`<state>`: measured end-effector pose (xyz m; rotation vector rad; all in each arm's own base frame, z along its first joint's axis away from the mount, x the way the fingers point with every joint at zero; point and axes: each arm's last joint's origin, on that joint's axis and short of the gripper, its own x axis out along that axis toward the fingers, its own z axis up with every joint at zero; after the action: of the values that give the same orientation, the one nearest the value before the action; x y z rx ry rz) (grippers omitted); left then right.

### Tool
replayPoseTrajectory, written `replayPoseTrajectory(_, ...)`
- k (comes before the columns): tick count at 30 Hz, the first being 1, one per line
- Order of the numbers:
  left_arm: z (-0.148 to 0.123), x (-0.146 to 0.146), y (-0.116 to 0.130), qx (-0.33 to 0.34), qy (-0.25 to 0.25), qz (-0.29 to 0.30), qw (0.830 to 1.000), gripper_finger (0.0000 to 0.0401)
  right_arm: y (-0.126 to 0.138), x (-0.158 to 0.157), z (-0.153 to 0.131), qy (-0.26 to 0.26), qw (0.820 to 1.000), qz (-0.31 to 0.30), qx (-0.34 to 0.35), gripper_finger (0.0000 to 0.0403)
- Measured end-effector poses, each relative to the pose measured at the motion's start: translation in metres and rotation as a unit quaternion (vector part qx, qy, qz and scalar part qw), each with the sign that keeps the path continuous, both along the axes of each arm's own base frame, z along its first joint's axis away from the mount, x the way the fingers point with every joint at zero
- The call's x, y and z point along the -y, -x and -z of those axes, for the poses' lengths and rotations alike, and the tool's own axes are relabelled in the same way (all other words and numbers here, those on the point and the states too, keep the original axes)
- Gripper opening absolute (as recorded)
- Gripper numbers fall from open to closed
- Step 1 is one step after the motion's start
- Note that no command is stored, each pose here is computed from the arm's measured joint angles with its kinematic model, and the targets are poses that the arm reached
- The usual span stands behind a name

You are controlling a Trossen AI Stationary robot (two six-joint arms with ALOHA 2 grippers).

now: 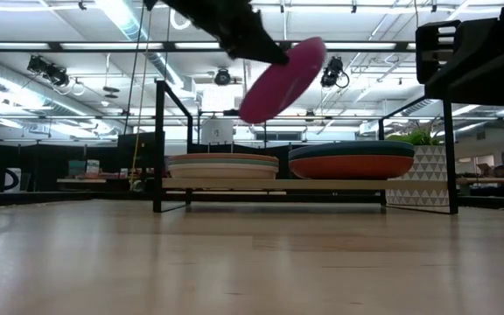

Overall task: Place and stack plates onto a shelf
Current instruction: Stack the pink plate on top of the blue plate on the shelf

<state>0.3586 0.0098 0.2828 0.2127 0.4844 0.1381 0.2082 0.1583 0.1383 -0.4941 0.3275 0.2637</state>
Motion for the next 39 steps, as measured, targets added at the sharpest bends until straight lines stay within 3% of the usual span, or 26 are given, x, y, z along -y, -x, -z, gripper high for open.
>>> replayPoseTrajectory(7,0.009,0.008,-0.041,-0.061,-0.062,0.048,0.995,0.0016,0.001,-0.001,0.0,-0.009,1.0,0.002,-0.002,0.0078)
replayPoseTrajectory(14,0.036,0.007,-0.076,-0.115,-0.108,0.088,0.983,0.0016,0.005,-0.006,0.0,-0.011,1.0,-0.009,-0.003,0.0078)
replayPoseTrajectory(18,0.051,0.011,-0.084,-0.136,-0.14,0.116,0.974,0.0016,0.007,-0.009,0.0,-0.008,1.0,-0.008,0.0,0.0078)
replayPoseTrajectory(23,0.058,0.015,-0.085,-0.15,-0.14,0.122,0.971,0.0037,0.01,-0.011,0.0,-0.006,1.0,-0.01,0.0,0.0078)
replayPoseTrajectory(31,0.057,0.015,-0.086,-0.142,-0.114,0.093,0.979,0.0133,0.011,-0.012,0.0,-0.003,1.0,-0.006,0.004,0.0078)
replayPoseTrajectory(39,0.056,0.006,-0.084,-0.155,-0.163,0.005,0.974,0.0145,0.011,-0.012,0.0,-0.004,1.0,-0.006,0.004,0.0078)
